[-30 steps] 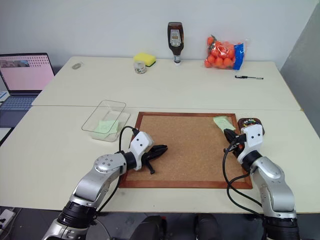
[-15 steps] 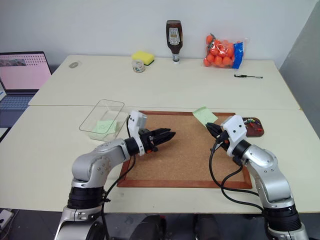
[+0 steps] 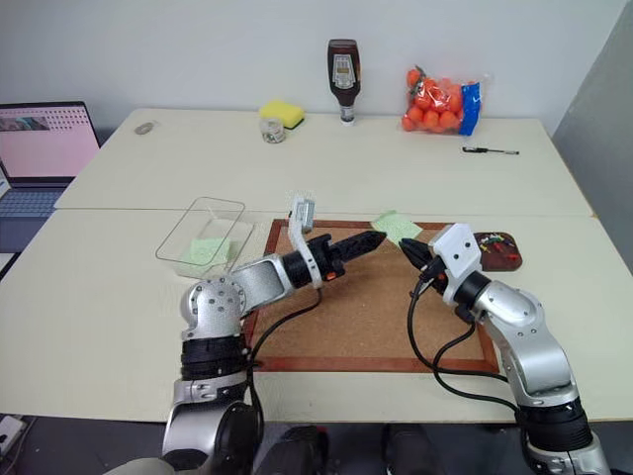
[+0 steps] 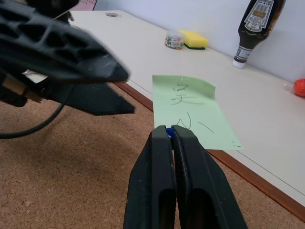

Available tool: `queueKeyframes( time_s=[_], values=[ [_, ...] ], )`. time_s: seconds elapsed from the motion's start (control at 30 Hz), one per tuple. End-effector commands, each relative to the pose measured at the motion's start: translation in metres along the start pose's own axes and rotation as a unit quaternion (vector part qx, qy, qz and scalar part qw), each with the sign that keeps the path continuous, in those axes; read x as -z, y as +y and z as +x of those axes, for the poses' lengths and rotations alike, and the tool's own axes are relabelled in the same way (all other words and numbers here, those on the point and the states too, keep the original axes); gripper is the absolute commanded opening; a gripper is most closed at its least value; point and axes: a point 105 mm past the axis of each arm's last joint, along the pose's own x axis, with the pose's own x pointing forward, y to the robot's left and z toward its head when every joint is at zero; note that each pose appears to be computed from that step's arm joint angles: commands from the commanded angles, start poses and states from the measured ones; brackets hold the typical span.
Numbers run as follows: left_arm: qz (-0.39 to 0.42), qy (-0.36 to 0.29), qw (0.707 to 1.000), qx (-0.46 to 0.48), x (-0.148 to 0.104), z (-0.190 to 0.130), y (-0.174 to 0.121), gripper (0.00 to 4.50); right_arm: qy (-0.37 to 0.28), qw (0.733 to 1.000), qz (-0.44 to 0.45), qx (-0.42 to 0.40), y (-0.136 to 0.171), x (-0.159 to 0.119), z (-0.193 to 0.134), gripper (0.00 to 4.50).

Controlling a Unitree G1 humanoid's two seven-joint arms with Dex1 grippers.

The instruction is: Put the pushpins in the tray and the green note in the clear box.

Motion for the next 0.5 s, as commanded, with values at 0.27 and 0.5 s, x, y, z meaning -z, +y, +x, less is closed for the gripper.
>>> queueKeyframes(
  time_s=[0.27,0.5],
  values=[
    [-0.079,-0.017,0.997,0.018,-0.004,0.022,-0.006,3.2,-0.028,0.999,-0.03,-0.011,0.006,-0.02,0.0,0.0],
    [-0.11,-0.028,0.993,0.024,-0.009,0.02,-0.003,1.92,-0.029,0.999,-0.032,-0.012,0.006,-0.022,0.001,0.0]
  ],
)
